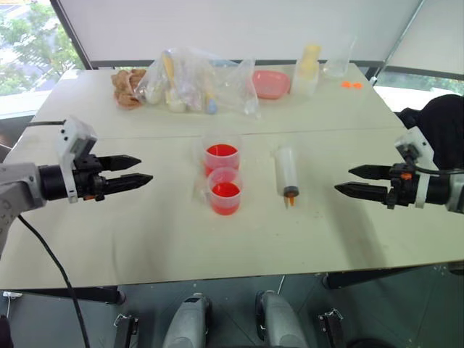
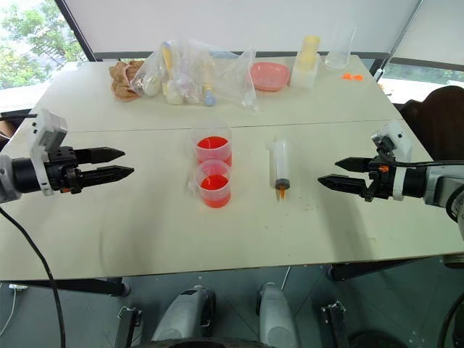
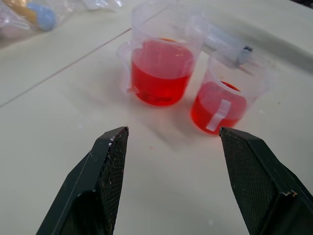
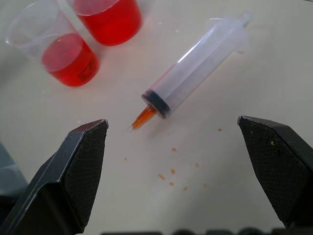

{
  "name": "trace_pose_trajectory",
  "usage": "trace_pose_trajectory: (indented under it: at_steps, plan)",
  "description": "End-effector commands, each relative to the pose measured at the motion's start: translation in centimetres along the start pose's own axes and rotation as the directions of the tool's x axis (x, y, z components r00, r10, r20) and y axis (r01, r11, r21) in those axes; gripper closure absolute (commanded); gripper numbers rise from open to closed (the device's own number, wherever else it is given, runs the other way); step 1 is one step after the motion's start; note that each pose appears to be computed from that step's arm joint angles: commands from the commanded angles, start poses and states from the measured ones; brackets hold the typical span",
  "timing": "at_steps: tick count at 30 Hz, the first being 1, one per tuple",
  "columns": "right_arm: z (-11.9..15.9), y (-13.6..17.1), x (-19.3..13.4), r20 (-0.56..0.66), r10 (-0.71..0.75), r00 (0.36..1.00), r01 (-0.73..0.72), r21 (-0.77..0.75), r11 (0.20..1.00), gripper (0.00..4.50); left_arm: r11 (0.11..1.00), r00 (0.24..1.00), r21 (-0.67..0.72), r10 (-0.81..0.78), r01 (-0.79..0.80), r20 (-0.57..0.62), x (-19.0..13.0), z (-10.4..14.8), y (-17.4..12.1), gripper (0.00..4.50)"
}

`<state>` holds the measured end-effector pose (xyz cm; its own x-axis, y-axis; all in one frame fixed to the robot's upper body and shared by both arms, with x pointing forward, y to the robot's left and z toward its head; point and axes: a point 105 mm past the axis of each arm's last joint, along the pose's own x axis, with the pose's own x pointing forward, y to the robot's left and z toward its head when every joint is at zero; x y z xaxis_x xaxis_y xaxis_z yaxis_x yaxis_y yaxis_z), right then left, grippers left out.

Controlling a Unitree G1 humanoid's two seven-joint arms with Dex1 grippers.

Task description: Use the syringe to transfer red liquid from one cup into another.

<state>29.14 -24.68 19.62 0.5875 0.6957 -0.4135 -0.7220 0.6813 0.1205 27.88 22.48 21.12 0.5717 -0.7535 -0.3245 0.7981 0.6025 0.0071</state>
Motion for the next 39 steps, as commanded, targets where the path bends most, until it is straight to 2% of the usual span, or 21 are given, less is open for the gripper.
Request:
trace_pose_trajectory:
  at_steps: [1, 13, 16, 21, 28, 31, 39]
  plan:
    - [1.3, 0.0, 0.1, 0.029, -0.006, 1.0, 0.007, -0.035, 0.999, 0.07, 1.0, 1.0, 0.02, -0.009, 0.008, 0.025, -0.2, 0.8, -0.5, 1.4]
    - [2.1, -1.0, 0.9, 0.035, -0.043, 0.998, 0.045, -0.034, 0.998, 0.07, 0.998, 0.996, 0.049, 0.025, -0.029, 0.085, 0.6, 1.8, 0.0, 1.4]
    - [1.5, -2.0, 1.4, -0.032, -0.101, 0.994, 0.102, 0.033, 0.994, 0.07, 0.997, 0.996, 0.067, 0.015, -0.021, 0.093, 0.9, 2.0, 0.2, 1.4]
    - [3.0, -2.2, 2.3, -0.015, -0.114, 0.993, 0.115, 0.088, 0.99, 0.07, 0.994, 0.995, 0.11, -0.002, -0.009, 0.097, 1.9, 2.5, 0.8, 1.4]
    - [5.4, -2.1, 6.1, -0.122, -0.097, 0.988, 0.126, 0.265, 0.956, 0.07, 0.958, 0.977, 0.243, -0.186, 0.155, 0.109, 4.6, 5.9, -0.8, 1.4]
    - [5.9, -1.8, 8.6, -0.178, -0.072, 0.981, 0.126, 0.317, 0.94, 0.07, 0.923, 0.958, 0.324, -0.259, 0.207, 0.127, 6.3, 7.4, -1.8, 1.4]
    - [4.9, -3.0, 12.3, -0.292, -0.129, 0.948, 0.228, 0.338, 0.913, 0.07, 0.882, 0.922, 0.379, -0.358, 0.281, 0.149, 9.2, 7.8, -3.3, 1.4]
